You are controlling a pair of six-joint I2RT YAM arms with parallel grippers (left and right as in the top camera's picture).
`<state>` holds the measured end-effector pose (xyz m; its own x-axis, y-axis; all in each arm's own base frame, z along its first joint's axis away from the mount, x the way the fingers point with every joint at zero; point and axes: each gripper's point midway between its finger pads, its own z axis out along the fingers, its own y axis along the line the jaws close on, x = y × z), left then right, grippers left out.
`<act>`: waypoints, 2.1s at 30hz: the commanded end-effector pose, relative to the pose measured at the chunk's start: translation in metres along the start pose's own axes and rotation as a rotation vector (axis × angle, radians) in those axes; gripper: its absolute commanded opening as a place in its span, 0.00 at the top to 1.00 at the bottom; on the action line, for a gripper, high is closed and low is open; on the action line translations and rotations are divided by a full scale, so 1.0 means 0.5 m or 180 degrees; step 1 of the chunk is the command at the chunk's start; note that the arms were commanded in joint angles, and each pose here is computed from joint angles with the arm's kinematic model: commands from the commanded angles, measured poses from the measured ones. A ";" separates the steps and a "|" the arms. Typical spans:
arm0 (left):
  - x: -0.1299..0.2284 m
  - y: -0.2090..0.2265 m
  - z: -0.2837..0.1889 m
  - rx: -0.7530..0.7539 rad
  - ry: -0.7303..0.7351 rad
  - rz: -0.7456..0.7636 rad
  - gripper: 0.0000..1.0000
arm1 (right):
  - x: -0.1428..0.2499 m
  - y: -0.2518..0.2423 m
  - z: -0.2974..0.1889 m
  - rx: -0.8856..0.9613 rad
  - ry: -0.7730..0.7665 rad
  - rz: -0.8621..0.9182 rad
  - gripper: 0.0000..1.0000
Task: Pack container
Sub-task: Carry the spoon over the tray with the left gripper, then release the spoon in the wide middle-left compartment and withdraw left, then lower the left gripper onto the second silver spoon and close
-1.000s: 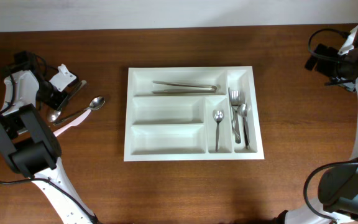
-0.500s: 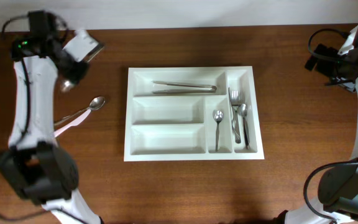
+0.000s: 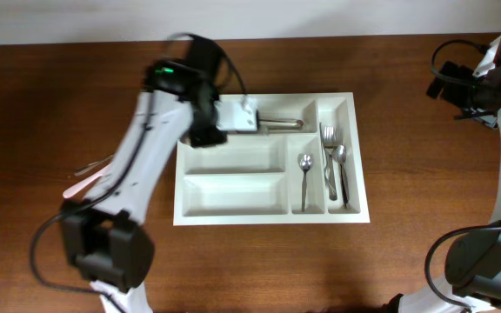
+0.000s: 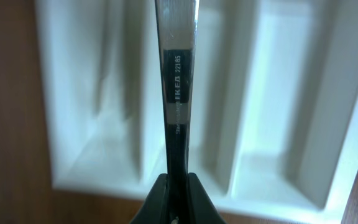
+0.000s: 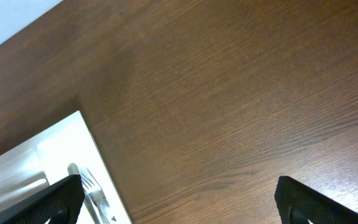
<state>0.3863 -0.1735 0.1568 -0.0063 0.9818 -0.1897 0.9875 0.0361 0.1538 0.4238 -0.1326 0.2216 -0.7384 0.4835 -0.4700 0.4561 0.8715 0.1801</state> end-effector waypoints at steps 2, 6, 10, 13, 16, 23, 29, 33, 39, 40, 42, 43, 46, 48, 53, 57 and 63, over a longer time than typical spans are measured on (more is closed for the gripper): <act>-0.009 -0.022 0.091 0.0304 0.0082 0.0265 0.98 | -0.015 0.003 -0.015 -0.0032 -0.0088 0.0038 0.01; 0.000 -0.026 0.152 0.0475 0.0150 0.0243 0.98 | -0.015 0.003 -0.015 -0.0031 -0.0088 0.0037 0.01; 0.005 -0.027 0.188 0.0556 0.0181 0.0233 0.96 | -0.015 0.003 -0.015 -0.0032 -0.0088 0.0037 0.01; 0.006 -0.030 0.193 0.0579 0.0200 0.0142 0.73 | -0.015 0.003 -0.015 -0.0032 -0.0088 0.0037 0.01; 0.011 -0.026 0.190 0.0541 0.0261 -0.0017 0.72 | -0.015 0.003 -0.015 -0.0031 -0.0088 0.0037 0.01; 0.051 0.017 0.110 -0.0020 0.0671 -0.0482 0.70 | -0.015 0.003 -0.015 -0.0032 -0.0087 0.0039 0.01; 0.083 -0.010 -0.024 -0.0204 0.0667 -0.0967 0.42 | -0.015 0.003 -0.015 -0.0031 -0.0088 0.0037 0.01; 0.158 -0.005 -0.098 -0.0365 0.0649 -0.1336 0.29 | -0.015 0.003 -0.015 -0.0031 -0.0088 0.0037 0.01; 0.320 0.047 -0.101 -0.0499 0.0476 -0.2131 0.13 | -0.015 0.003 -0.015 -0.0031 -0.0088 0.0039 0.01; 0.354 0.057 -0.091 -0.0548 0.0487 -0.2251 0.13 | -0.015 0.003 -0.015 -0.0031 -0.0088 0.0037 0.01; 0.409 0.067 -0.064 -0.0579 0.0520 -0.2432 0.13 | -0.015 0.003 -0.015 -0.0031 -0.0088 0.0037 0.01; 0.428 0.071 -0.051 -0.0577 0.0535 -0.2495 0.18 | -0.015 0.003 -0.015 -0.0031 -0.0087 0.0037 0.02; 0.460 0.080 -0.007 -0.0544 0.0559 -0.2813 0.33 | -0.015 0.003 -0.015 -0.0031 -0.0088 0.0037 0.01; 0.458 0.079 0.024 -0.0461 0.0584 -0.2981 0.35 | -0.015 0.003 -0.015 -0.0031 -0.0088 0.0037 0.01; 0.446 0.059 0.096 -0.0326 0.1039 -0.2892 0.35 | -0.015 0.003 -0.015 -0.0032 -0.0088 0.0037 0.01; 0.455 0.051 0.136 -0.0407 0.1468 -0.2871 0.37 | -0.015 0.003 -0.015 -0.0031 -0.0088 0.0037 0.01; 0.452 0.062 0.168 -0.0497 0.1463 -0.3078 0.45 | -0.015 0.003 -0.015 -0.0031 -0.0087 0.0037 0.01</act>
<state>0.4309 0.0216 0.0435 -0.8200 0.5691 0.0601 0.5664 0.7921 0.2276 0.4239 -0.1326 0.2216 -0.7334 0.4927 -0.4684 0.4639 0.8663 0.1851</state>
